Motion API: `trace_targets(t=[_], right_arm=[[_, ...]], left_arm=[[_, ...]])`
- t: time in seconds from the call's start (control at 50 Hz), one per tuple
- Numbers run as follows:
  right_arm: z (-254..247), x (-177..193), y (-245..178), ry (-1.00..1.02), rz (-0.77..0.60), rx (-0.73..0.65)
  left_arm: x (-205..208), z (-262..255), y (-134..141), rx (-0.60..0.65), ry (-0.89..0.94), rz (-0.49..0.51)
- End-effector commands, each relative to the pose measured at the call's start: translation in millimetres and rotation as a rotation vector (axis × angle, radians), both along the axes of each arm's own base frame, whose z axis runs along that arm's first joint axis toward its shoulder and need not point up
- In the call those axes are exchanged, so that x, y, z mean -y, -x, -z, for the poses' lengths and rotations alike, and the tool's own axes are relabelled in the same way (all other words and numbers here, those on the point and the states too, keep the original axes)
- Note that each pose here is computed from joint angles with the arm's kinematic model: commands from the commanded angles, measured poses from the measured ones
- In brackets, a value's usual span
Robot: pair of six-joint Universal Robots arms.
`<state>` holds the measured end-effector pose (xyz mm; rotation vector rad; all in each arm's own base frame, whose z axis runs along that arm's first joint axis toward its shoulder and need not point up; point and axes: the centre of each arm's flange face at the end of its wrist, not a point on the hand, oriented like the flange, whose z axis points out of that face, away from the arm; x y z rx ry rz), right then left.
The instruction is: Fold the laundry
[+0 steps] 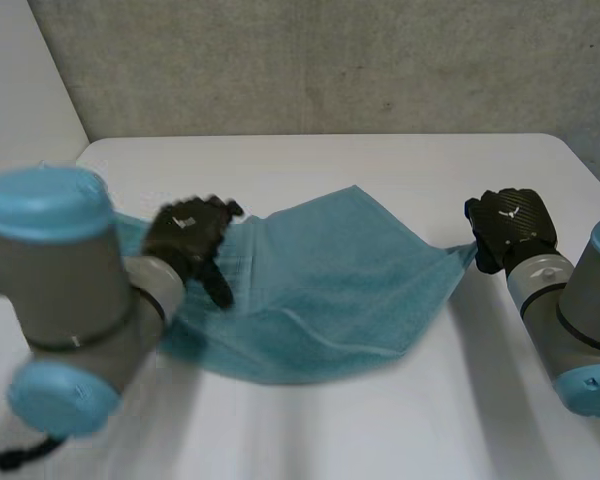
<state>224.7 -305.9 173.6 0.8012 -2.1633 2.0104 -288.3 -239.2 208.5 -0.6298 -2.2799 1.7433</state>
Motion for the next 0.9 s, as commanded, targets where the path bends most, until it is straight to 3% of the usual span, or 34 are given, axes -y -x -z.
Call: trace_targets(t=[0.02, 0.24, 0.34, 0.44, 0.9], right_arm=[[2, -2, -2, -0.007, -0.007, -0.003], [6, -2, -3, -0.017, -0.009, -0.008], [9, -2, -3, -0.024, -0.009, -0.015], [10, -2, -3, -0.019, -0.013, -0.040], [13, -4, -2, -0.027, -0.014, -0.054]], left_arm=[[51, 0, -14, 0.116, 0.083, 0.187], [91, 35, -15, 0.248, 0.109, 0.248], [92, 47, -8, 0.262, 0.133, 0.332], [92, 56, 6, 0.216, 0.192, 0.481], [113, 91, 15, 0.365, 0.293, 0.556]])
